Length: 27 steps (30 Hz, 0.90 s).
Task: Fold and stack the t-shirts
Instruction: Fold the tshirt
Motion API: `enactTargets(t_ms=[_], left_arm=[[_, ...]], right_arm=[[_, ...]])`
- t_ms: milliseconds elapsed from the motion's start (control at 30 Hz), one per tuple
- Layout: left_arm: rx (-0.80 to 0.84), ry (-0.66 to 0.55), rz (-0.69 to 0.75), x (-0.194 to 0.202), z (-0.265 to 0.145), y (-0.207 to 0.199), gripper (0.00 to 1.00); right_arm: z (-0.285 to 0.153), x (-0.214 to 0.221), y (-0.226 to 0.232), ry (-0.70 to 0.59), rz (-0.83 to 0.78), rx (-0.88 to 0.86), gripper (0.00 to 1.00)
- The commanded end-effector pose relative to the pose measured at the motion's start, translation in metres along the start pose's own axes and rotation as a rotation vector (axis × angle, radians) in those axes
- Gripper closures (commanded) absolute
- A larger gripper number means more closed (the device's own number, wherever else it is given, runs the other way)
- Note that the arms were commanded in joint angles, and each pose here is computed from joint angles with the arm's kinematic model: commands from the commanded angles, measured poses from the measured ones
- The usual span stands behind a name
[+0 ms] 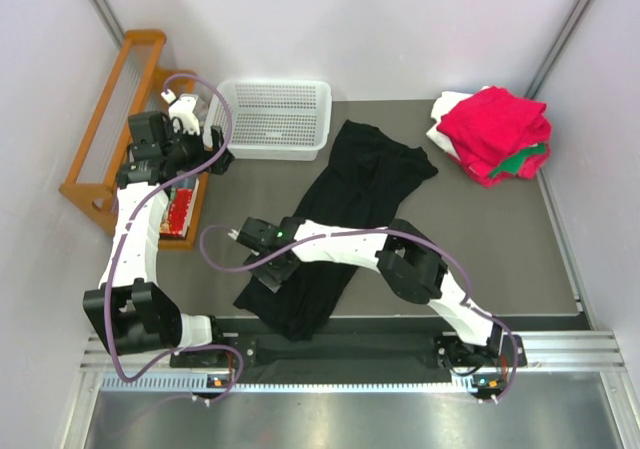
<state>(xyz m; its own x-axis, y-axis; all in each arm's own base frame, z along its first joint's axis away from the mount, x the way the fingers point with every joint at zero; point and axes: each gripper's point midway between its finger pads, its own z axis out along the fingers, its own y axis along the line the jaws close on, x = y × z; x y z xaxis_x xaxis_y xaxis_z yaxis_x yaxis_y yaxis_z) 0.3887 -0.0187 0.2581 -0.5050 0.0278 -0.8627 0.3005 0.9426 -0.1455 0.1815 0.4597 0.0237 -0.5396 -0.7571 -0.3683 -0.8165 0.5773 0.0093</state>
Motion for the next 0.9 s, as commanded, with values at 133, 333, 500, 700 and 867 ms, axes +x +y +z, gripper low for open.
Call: enactTargets(t_ms=[133, 333, 500, 700, 867], left_arm=[[0.011, -0.054, 0.059, -0.016, -0.014, -0.007, 0.04], [0.016, -0.045, 0.058, -0.013, -0.012, -0.007, 0.04], [0.01, -0.035, 0.075, -0.01, -0.013, -0.006, 0.04], [-0.005, -0.029, 0.085, -0.009, -0.012, -0.003, 0.04], [-0.003, -0.019, 0.085, -0.006, -0.011, -0.002, 0.04]], right_arm=[[-0.057, -0.028, -0.118, -0.14, 0.276, 0.086, 0.32], [-0.119, -0.04, -0.261, -0.273, 0.562, 0.259, 0.31], [-0.131, -0.026, -0.328, -0.303, 0.738, 0.268, 0.31], [-0.112, -0.001, -0.353, -0.229, 0.829, 0.325, 0.32], [-0.098, 0.019, -0.365, -0.182, 0.859, 0.374, 0.33]])
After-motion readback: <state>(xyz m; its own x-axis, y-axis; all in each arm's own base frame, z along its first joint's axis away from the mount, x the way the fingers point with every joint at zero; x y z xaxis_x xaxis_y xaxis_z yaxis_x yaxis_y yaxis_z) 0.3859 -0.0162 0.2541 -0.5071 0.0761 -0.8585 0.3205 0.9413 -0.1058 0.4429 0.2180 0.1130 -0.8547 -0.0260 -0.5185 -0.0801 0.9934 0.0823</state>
